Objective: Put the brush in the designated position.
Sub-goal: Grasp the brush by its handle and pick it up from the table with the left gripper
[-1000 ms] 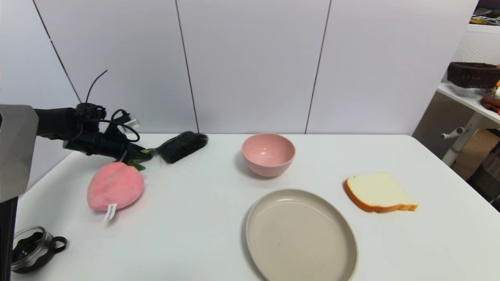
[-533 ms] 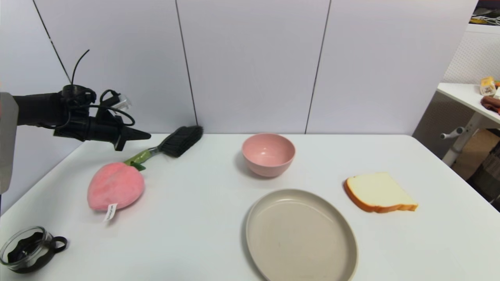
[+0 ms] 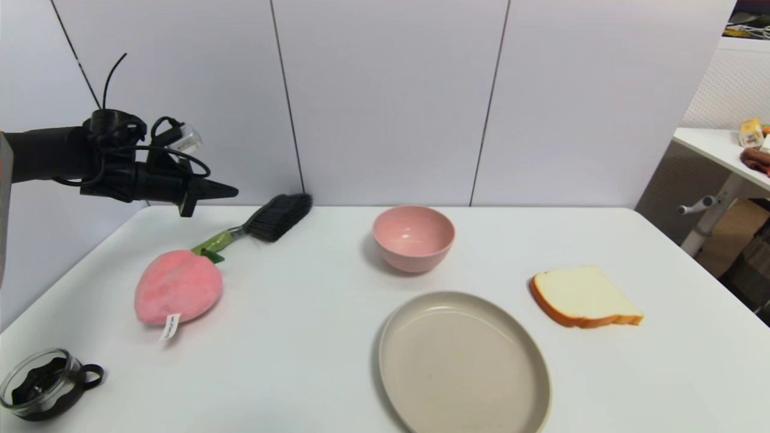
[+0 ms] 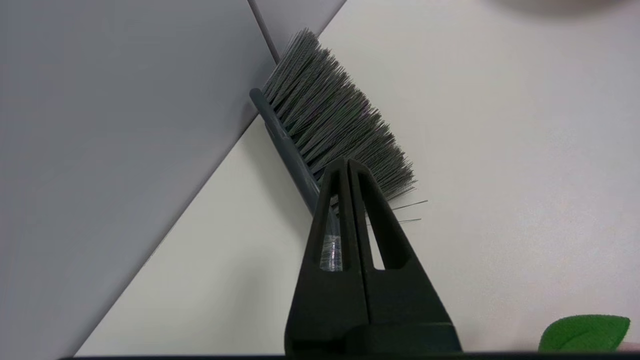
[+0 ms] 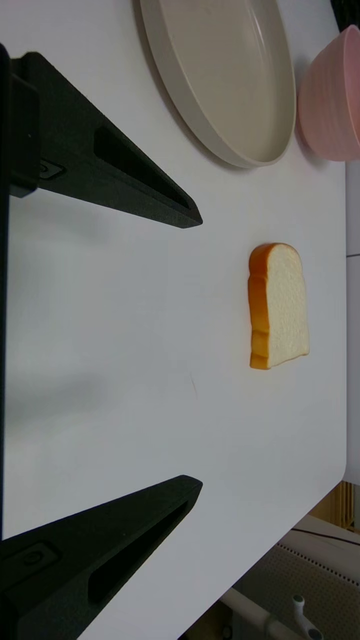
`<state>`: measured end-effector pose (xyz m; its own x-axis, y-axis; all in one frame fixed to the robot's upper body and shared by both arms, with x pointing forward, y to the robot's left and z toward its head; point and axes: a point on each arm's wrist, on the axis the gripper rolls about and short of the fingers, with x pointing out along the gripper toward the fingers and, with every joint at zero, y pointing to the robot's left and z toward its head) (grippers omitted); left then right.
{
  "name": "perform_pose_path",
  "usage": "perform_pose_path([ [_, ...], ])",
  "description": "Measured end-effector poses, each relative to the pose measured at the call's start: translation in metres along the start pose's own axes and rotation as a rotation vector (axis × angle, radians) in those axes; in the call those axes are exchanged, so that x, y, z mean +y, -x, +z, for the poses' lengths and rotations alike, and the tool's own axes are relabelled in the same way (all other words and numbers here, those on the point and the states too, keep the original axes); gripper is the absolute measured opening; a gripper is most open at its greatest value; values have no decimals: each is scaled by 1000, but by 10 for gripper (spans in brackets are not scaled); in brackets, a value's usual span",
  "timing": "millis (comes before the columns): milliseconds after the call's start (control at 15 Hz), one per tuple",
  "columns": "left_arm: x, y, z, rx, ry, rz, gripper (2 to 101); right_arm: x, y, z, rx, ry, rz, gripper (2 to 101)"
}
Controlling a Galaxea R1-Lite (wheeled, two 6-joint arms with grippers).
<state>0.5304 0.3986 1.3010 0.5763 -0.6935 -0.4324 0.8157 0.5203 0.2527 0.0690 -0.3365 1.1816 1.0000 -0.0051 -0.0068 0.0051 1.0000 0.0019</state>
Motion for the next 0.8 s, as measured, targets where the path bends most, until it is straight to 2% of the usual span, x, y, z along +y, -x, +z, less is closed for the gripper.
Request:
perform_pose_path([
  [133,-2,-5,0,0,0,-12,27,0,0,0,0,0,0,980],
  [200,-2,-8,0,1,4,-17,88,0,0,0,0,0,0,980],
  [467,-1,-19,-10,10,21,-28,447,0,0,0,0,1,0,980],
  [800,2,-29,-25,38,47,-31,697,0,0,0,0,0,1,980],
])
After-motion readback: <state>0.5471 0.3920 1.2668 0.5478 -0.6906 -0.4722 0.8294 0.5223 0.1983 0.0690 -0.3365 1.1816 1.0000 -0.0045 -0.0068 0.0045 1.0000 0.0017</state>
